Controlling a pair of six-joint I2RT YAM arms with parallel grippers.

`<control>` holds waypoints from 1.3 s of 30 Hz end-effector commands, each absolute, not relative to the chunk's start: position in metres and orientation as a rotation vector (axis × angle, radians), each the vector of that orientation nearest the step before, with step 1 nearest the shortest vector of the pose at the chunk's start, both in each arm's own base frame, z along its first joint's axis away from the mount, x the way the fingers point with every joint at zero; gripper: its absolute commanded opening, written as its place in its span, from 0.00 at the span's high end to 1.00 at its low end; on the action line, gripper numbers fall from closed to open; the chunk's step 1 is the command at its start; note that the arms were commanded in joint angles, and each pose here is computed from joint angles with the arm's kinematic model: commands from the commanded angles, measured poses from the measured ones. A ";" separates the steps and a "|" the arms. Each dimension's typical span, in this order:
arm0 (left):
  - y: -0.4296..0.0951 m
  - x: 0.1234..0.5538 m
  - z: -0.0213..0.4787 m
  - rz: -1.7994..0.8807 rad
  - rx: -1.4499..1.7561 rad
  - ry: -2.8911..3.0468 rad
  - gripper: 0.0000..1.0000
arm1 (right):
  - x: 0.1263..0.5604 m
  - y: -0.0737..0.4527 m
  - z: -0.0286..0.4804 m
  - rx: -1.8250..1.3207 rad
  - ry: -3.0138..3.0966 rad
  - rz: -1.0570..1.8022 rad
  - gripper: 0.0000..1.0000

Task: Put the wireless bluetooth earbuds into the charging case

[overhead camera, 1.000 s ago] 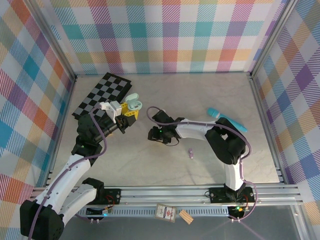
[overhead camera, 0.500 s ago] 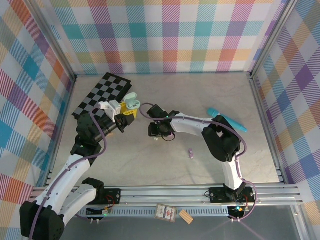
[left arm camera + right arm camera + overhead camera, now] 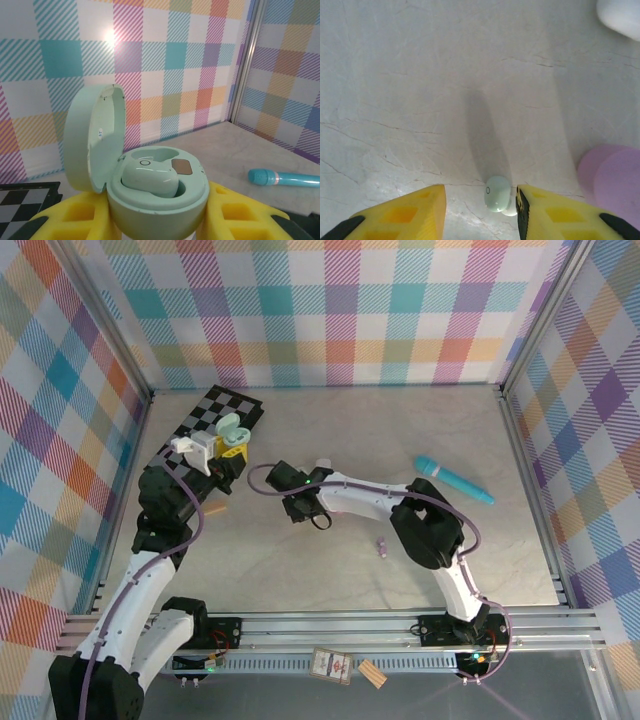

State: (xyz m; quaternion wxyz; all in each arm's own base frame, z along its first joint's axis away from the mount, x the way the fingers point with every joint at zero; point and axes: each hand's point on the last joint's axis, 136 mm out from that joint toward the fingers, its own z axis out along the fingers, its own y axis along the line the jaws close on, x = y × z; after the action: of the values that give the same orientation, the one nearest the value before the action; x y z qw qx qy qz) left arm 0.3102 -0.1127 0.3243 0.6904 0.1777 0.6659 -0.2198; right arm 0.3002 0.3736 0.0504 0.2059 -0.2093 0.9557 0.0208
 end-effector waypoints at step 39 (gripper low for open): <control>-0.114 0.303 0.348 -0.506 0.421 1.434 0.68 | 0.294 0.364 0.018 -0.776 2.690 -0.186 0.72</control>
State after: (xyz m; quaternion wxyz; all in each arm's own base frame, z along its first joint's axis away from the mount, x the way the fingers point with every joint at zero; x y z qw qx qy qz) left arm 0.3080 -0.1146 0.3233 0.6846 0.1818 0.6689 -0.2255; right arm 0.2952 0.3612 0.0246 0.1774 -0.2609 0.9472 -0.0575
